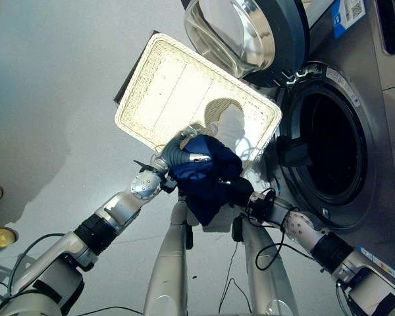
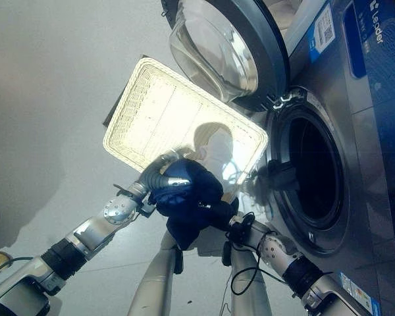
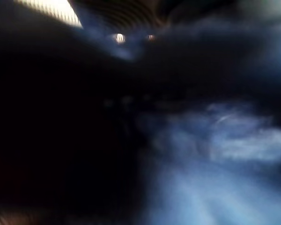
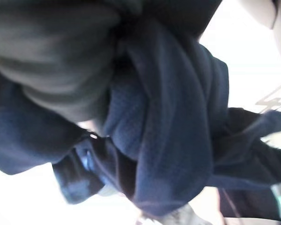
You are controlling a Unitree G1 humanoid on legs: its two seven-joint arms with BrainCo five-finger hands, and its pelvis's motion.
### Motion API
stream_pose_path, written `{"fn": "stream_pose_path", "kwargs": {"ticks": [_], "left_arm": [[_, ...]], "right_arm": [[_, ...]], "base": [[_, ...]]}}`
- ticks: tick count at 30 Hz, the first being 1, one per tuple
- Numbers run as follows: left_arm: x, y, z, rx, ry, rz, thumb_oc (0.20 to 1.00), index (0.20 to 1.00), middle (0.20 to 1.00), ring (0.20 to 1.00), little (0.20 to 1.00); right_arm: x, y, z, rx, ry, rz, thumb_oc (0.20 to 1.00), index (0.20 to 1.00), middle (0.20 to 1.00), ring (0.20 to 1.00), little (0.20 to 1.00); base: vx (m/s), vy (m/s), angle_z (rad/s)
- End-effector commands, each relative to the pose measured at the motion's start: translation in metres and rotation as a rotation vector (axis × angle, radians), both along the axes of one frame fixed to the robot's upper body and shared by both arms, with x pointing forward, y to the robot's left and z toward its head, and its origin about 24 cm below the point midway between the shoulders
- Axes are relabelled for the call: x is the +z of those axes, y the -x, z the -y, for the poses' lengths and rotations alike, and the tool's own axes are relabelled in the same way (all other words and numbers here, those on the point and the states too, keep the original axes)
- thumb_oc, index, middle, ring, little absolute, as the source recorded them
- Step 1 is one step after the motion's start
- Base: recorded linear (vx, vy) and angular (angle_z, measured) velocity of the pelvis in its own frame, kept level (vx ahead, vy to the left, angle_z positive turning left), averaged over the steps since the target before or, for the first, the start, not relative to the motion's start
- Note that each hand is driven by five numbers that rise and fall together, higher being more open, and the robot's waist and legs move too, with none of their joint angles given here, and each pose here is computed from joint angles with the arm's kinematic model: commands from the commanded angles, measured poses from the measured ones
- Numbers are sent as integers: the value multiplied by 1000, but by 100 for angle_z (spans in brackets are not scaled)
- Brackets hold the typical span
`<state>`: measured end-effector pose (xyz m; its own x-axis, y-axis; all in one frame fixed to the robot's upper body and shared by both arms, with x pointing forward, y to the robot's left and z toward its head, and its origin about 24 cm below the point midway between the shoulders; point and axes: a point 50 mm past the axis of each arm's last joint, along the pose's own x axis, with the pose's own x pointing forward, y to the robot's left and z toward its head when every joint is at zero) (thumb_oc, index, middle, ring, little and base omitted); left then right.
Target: Put the clothes into the washing machine.
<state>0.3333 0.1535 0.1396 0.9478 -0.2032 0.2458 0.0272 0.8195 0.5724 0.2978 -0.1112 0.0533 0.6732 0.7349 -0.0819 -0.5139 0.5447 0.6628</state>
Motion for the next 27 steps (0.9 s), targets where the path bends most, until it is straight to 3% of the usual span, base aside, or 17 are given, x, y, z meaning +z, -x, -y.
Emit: {"fn": "stream_pose_path", "kwargs": {"ticks": [1,4,7,10,12,13,17,20,22,24,25,27], "left_arm": [[13,-5,-27,211,-6,89,1000,1000,1000,1000,1000],[10,-7,-43,301,43,56,1000,1000,1000,1000,1000],[-4,-9,-70,430,109,-19,1000,1000,1000,1000,1000],[-8,-8,-75,453,125,-34,1000,1000,1000,1000,1000],[-23,-5,-87,465,226,-96,1000,1000,1000,1000,1000],[-23,-5,-87,465,226,-96,1000,1000,1000,1000,1000],[-41,-2,-107,449,282,-175,1000,1000,1000,1000,1000],[-51,8,-111,443,284,-192,1000,1000,1000,1000,1000],[-51,10,-103,416,264,-198,1000,1000,1000,1000,1000],[-48,10,-100,405,258,-200,1000,1000,1000,1000,1000],[-41,5,-94,373,231,-199,1000,1000,1000,1000,1000],[-34,2,-93,361,235,-205,1000,1000,1000,1000,1000]], "right_arm": [[20,-3,-4,-60,-239,28,200,200,200,200,200],[23,-14,16,-198,-346,4,200,200,200,200,200],[28,-28,56,-473,-516,-1,200,200,200,200,200],[29,-30,66,-534,-538,3,200,200,200,200,200],[34,-37,104,-798,-500,34,200,200,200,200,200],[34,-37,104,-798,-500,34,200,200,200,200,200],[61,-41,215,-1386,-748,-179,200,200,200,200,200],[80,17,290,-2039,-1131,-121,200,200,200,200,200],[71,56,303,-2369,-1282,-34,200,200,200,200,200],[75,61,302,-2410,-1400,-75,200,200,200,200,200],[93,73,311,-2501,-1539,-46,1000,1000,1000,1000,1000],[109,72,318,-2486,-1474,-6,1000,1000,1000,1000,1000]], "base": [[13,-13,-8],[21,-18,-10],[21,-33,-10],[12,-13,-7],[20,-34,-9],[27,-69,-6],[32,-80,-4],[30,-51,-3],[1,-61,-1],[-1,-17,0],[0,0,0],[0,0,0]]}}
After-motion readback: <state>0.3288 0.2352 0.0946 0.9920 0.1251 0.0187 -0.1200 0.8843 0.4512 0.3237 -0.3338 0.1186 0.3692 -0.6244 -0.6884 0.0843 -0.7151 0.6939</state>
